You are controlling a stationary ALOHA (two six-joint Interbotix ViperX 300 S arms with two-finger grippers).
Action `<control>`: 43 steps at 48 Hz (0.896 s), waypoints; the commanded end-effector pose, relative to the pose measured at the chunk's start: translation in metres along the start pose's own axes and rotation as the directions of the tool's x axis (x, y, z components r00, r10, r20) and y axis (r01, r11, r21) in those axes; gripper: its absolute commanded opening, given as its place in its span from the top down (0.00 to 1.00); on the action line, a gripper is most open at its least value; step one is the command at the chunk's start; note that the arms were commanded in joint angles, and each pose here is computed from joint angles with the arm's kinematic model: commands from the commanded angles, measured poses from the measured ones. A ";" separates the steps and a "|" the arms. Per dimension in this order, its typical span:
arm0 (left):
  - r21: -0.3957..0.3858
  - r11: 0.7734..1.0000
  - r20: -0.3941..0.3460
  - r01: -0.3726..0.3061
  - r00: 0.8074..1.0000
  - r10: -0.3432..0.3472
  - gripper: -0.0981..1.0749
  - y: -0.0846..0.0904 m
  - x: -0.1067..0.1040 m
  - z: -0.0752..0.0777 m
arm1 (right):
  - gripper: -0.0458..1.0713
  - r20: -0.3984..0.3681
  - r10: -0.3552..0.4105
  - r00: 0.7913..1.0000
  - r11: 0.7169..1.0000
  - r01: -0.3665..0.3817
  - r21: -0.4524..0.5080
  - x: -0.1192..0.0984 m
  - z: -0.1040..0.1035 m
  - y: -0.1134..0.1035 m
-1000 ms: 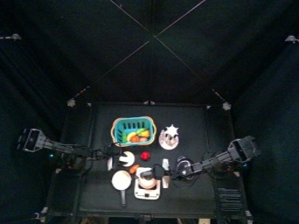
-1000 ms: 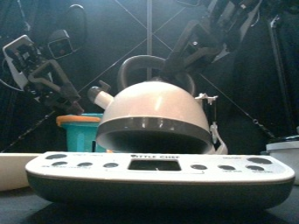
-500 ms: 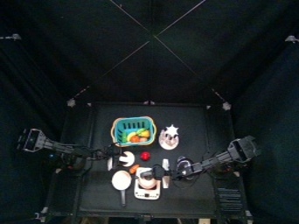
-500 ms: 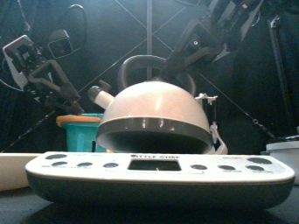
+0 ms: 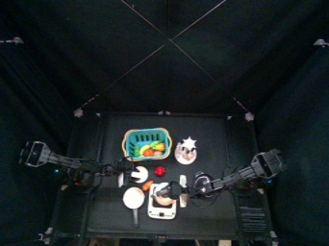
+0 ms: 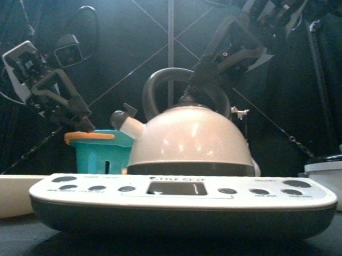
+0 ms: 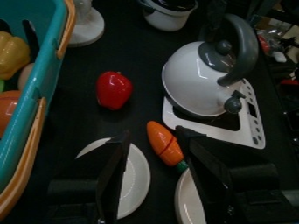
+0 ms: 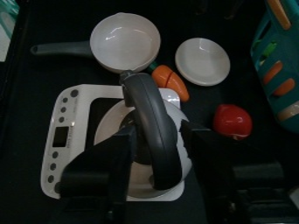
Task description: Grab kettle handle and place onto stove
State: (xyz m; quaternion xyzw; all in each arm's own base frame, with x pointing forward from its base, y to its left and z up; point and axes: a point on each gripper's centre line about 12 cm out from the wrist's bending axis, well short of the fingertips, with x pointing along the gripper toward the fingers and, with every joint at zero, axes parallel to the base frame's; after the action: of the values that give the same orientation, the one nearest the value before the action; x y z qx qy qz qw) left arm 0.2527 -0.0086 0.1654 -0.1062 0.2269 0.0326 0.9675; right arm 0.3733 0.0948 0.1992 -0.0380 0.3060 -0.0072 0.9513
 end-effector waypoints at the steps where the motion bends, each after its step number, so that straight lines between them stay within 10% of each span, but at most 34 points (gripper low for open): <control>1: -0.001 1.000 0.016 0.003 1.000 -0.003 0.20 -0.001 0.000 0.005 | 0.18 0.049 0.007 0.999 1.000 -0.008 0.008 -0.011 0.015 -0.001; 43: 0.000 1.000 0.018 0.004 1.000 -0.004 0.20 -0.002 0.001 0.006 | 0.21 0.066 0.040 0.997 0.997 -0.036 -0.068 -0.002 0.020 0.010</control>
State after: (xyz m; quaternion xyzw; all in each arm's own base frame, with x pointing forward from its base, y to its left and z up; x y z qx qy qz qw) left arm 0.2526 -0.0086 0.1658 -0.1063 0.2262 0.0325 0.9677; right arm 0.3774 0.1055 0.2019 -0.0701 0.2922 0.0222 0.9535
